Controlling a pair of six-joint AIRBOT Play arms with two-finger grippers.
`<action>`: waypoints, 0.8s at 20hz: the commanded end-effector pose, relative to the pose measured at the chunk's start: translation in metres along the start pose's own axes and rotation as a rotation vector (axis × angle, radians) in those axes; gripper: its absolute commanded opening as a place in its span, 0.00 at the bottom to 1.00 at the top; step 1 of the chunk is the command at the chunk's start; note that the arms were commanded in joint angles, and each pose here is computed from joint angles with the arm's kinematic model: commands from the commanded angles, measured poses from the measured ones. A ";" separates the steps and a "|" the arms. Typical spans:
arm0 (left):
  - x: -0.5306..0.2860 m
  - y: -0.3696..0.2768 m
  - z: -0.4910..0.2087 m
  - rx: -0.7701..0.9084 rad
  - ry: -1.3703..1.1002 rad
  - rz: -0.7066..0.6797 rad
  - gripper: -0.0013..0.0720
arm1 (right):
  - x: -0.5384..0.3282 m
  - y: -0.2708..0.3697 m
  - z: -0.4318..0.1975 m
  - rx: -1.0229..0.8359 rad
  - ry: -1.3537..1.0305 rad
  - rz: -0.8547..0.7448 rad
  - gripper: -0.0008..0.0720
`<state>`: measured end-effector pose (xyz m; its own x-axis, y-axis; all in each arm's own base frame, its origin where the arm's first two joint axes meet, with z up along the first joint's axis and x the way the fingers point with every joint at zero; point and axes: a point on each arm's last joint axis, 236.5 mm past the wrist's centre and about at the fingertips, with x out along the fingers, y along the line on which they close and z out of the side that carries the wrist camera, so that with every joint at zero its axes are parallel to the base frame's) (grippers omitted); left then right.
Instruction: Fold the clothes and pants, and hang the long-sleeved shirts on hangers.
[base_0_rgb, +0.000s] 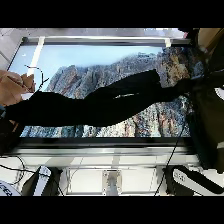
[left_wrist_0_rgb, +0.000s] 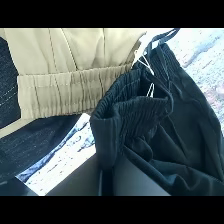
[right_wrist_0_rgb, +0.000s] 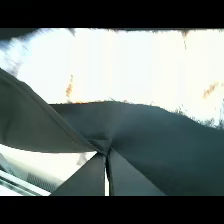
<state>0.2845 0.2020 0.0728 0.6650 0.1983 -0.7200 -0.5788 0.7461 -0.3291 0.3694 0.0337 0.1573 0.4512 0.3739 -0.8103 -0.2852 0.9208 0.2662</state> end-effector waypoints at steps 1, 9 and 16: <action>-0.001 0.000 0.002 0.002 -0.007 0.002 0.05 | -0.029 0.023 0.020 -0.008 -0.068 -0.009 0.02; -0.001 -0.002 -0.001 0.003 0.003 -0.004 0.05 | 0.167 -0.109 0.045 0.299 -0.031 -0.091 0.02; -0.001 -0.003 -0.003 0.005 0.014 -0.008 0.05 | 0.173 -0.183 0.065 0.539 -0.198 -0.234 0.53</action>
<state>0.2844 0.1982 0.0727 0.6640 0.1869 -0.7240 -0.5724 0.7501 -0.3313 0.5418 -0.0289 -0.0023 0.5599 0.2077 -0.8021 0.1817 0.9137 0.3634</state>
